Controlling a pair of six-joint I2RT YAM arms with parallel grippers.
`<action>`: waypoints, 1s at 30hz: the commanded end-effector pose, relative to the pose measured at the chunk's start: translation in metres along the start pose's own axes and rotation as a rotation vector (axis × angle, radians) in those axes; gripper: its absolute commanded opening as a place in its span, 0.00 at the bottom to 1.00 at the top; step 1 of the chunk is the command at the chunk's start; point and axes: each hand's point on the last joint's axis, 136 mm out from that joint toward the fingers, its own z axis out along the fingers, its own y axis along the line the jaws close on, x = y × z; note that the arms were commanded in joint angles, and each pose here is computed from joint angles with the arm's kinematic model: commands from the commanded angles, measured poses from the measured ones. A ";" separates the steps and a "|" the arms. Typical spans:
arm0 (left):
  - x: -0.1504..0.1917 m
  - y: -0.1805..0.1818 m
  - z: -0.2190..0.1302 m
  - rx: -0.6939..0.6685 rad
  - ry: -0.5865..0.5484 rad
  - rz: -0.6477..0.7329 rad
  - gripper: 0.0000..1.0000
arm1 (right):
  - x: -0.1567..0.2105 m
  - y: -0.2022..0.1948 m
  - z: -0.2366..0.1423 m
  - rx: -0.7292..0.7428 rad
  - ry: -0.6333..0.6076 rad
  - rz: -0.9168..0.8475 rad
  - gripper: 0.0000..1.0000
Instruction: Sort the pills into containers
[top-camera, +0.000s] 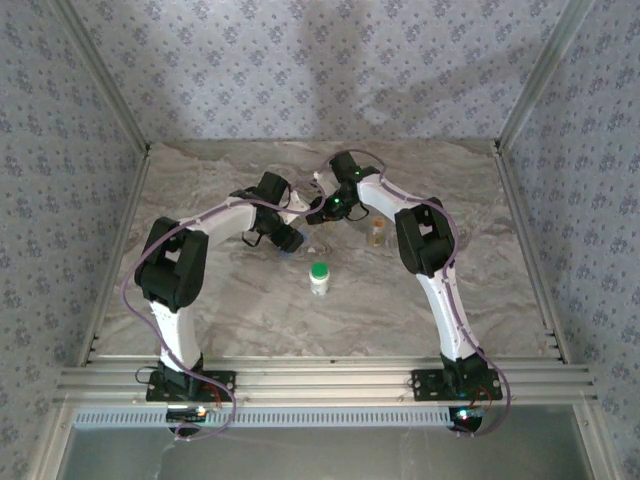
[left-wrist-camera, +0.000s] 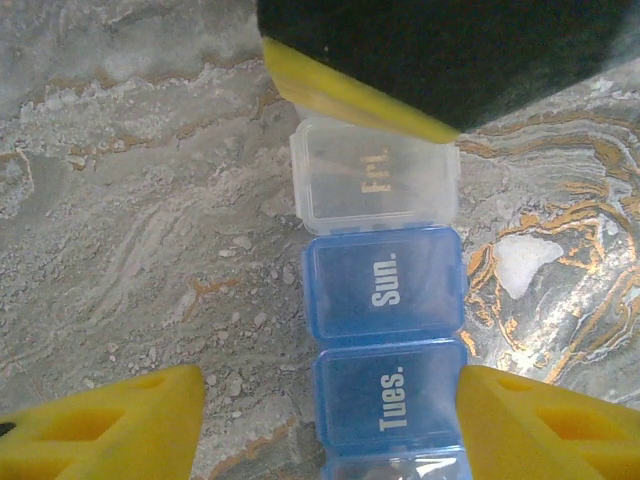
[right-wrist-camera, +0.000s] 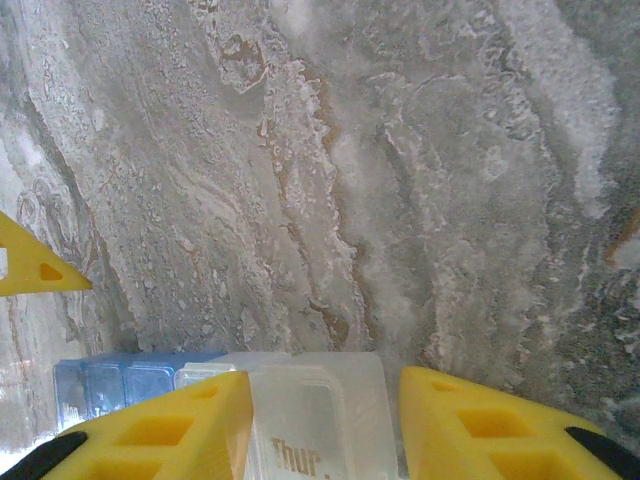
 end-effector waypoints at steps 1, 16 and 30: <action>0.001 -0.010 -0.005 0.031 0.000 -0.005 0.68 | 0.039 -0.007 0.011 -0.003 0.125 0.067 0.44; 0.000 0.006 -0.026 -0.007 -0.046 -0.035 0.68 | 0.016 0.014 -0.005 -0.050 0.055 -0.041 0.51; -0.006 0.009 -0.039 -0.001 -0.105 -0.063 0.68 | 0.050 -0.002 0.011 0.098 0.213 -0.080 0.47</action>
